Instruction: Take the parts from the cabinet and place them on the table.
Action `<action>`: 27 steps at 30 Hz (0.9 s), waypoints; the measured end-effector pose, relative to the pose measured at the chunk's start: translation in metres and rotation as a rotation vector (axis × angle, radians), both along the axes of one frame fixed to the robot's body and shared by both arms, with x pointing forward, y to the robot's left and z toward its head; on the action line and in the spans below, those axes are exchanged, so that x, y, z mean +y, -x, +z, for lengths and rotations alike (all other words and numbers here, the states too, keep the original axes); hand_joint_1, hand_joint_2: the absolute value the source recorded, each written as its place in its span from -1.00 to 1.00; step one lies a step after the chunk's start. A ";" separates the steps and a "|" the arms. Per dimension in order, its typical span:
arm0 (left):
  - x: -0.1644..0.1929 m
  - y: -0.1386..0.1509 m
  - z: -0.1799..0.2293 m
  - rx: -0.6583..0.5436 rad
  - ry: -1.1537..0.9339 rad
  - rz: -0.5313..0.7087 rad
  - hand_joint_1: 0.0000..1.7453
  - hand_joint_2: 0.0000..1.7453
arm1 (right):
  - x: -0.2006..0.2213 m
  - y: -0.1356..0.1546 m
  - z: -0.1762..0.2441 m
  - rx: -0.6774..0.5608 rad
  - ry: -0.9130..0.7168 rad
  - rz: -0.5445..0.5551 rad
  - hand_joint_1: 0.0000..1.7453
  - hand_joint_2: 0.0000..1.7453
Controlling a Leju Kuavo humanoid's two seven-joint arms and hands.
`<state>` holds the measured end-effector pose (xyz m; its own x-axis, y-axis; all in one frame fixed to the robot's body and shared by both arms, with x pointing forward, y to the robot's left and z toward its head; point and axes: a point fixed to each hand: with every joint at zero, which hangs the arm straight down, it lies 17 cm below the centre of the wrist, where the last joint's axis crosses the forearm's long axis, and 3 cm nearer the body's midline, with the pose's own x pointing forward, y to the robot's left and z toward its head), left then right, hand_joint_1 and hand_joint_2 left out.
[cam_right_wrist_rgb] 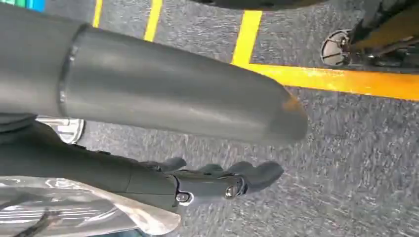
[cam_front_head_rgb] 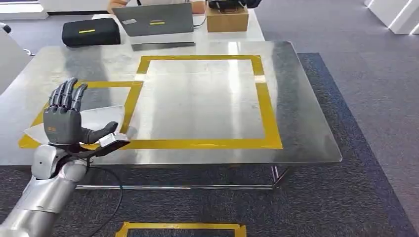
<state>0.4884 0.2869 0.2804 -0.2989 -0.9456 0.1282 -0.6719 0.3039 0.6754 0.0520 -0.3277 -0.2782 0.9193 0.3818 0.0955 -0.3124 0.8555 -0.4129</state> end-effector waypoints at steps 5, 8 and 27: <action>0.001 -0.001 0.003 -0.005 -0.004 0.001 -1.00 -1.00 | 0.000 -0.001 0.000 -0.001 0.000 0.000 -1.00 -1.00; 0.001 -0.001 0.005 -0.009 -0.005 0.001 -1.00 -1.00 | 0.001 -0.002 0.000 -0.002 -0.001 0.002 -1.00 -1.00; 0.007 0.002 -0.006 0.015 -0.011 0.020 -1.00 -1.00 | 0.002 0.001 0.000 0.031 0.007 0.012 -1.00 -1.00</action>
<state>0.4865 0.2936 0.2742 -0.2783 -0.9527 0.1222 -0.6673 0.2833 0.6888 0.0505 -0.3261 -0.2787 0.9171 0.3933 0.0644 -0.3353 0.8487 -0.4090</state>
